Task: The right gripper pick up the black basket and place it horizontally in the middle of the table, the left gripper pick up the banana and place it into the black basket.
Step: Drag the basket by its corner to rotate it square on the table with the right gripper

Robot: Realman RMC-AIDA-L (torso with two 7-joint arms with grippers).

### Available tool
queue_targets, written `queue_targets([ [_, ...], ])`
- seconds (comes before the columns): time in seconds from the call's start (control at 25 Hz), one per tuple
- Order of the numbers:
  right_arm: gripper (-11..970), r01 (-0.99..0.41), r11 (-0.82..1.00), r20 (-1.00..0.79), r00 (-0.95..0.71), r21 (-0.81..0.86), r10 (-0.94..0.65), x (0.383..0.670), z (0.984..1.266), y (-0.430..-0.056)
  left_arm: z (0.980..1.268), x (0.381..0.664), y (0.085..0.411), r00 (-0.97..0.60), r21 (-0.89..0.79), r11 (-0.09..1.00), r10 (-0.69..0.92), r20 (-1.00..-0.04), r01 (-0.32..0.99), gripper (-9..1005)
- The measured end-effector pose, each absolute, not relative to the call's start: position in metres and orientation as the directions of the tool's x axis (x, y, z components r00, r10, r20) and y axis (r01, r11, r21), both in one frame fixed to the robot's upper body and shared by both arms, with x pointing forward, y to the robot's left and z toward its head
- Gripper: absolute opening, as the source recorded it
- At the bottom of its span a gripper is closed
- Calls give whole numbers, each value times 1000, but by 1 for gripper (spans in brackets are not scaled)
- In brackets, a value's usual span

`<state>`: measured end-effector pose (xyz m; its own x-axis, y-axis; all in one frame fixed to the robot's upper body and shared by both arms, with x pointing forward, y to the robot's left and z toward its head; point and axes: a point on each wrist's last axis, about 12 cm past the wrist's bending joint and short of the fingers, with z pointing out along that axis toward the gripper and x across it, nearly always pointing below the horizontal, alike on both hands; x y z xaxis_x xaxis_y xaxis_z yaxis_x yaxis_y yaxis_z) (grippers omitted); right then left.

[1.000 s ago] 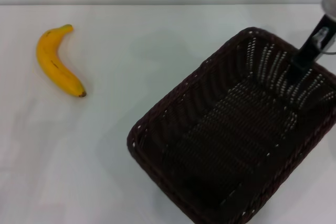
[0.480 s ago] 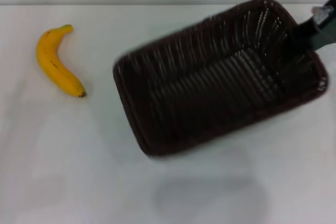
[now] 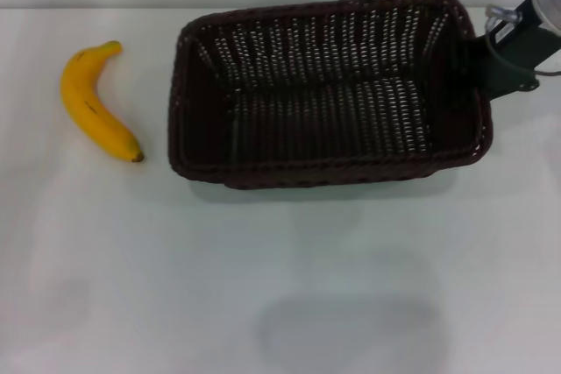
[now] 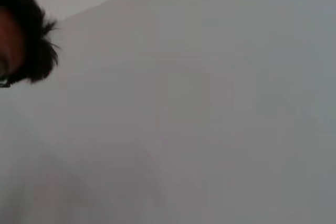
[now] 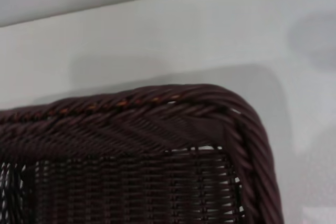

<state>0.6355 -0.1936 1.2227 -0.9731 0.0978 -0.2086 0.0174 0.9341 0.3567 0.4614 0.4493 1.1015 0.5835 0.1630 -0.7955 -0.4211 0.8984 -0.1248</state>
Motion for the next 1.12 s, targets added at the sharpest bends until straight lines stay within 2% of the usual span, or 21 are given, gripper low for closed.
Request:
queue_targets([
  [0.4, 124, 87, 932, -149, -978, 353, 148, 619, 1219, -171, 1115, 486, 461, 570, -122, 903, 151, -807, -411, 887],
  [0.72, 124, 50, 968, -276, -954, 244, 119, 613, 1209, -176, 1118, 488, 465, 573, -118, 903, 157, -804, -414, 887],
  [0.92, 124, 44, 981, -239, -967, 188, 89, 608, 1206, -175, 1120, 488, 466, 577, -115, 903, 163, -800, -414, 887],
  [1.12, 147, 27, 963, -205, -975, 268, 85, 608, 1209, -181, 1121, 489, 465, 583, -124, 905, 153, -798, -406, 887],
])
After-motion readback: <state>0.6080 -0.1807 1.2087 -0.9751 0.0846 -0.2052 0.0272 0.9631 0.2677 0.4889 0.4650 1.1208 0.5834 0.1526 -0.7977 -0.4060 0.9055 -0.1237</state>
